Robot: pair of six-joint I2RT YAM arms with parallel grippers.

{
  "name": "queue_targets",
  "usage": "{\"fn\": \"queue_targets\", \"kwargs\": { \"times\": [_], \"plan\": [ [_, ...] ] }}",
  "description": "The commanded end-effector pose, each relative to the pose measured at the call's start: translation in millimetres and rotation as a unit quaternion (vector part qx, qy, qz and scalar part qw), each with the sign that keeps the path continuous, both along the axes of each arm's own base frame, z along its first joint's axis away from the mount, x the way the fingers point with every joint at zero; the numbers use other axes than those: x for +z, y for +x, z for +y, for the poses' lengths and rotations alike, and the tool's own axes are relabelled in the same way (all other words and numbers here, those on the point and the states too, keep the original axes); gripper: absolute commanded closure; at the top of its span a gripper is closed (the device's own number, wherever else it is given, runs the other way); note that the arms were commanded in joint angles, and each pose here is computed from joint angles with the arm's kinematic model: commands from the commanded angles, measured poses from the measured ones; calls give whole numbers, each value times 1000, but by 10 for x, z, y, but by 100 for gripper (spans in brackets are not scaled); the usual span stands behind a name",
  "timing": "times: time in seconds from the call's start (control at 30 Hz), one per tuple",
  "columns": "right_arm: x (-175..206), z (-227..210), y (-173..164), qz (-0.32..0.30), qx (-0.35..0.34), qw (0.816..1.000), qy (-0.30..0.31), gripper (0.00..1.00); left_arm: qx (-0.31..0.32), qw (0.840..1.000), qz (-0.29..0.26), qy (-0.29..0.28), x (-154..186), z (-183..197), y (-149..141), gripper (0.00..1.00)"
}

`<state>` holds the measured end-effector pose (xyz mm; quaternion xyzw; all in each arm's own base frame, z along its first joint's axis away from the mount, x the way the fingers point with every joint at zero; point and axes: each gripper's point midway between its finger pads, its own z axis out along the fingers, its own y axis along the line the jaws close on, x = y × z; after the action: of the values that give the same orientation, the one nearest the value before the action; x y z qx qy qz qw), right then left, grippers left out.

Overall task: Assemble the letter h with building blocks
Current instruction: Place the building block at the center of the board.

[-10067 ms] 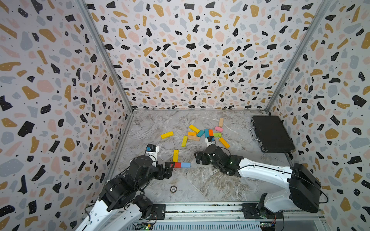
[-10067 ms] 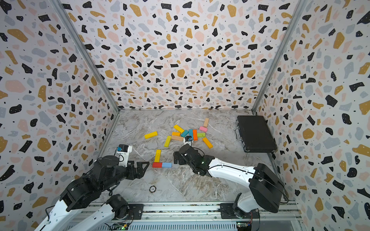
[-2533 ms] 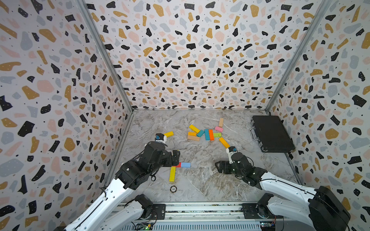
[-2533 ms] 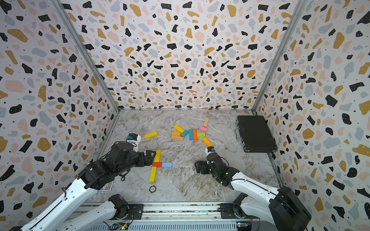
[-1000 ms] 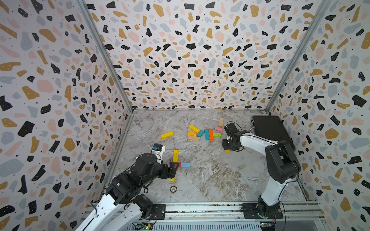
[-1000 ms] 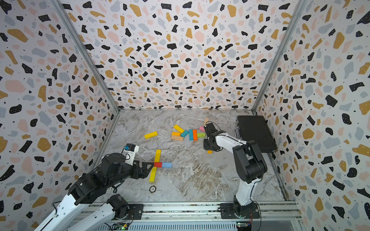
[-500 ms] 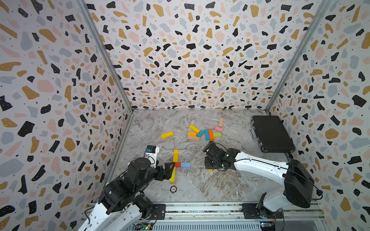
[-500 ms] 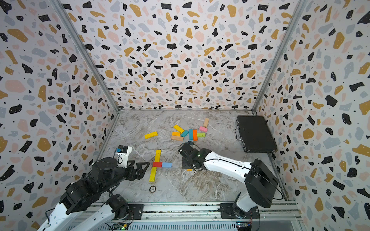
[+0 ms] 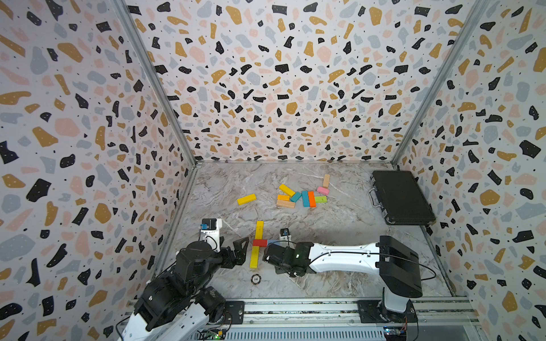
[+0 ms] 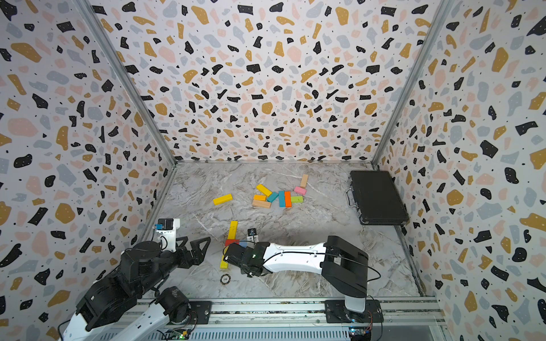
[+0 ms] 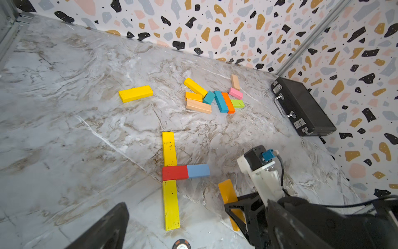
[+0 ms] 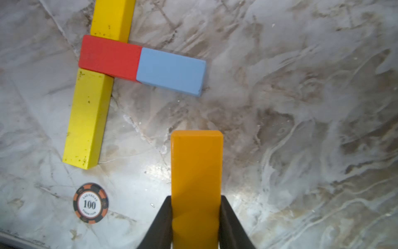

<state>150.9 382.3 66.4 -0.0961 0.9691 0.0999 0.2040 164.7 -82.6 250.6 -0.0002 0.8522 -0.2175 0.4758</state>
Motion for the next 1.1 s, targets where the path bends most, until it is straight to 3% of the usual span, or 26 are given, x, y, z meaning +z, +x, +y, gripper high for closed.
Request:
{"fn": "queue_targets", "kwargs": {
  "times": [0.0, 0.67, 1.07],
  "plan": [
    [71, 17, 4, -7, -22, 1000, -8, 83, 38, 999, -19, -1, 37, 156, 9, 1],
    [-150, 115, -52, 51, -57, 997, -19, 83, 45, 999, -26, -2, 69, 204, -12, 1],
    [-242, 154, 20, 54, -75, 995, -28, 83, 46, 999, -29, -3, 83, 214, -17, 1]
  ]
}}
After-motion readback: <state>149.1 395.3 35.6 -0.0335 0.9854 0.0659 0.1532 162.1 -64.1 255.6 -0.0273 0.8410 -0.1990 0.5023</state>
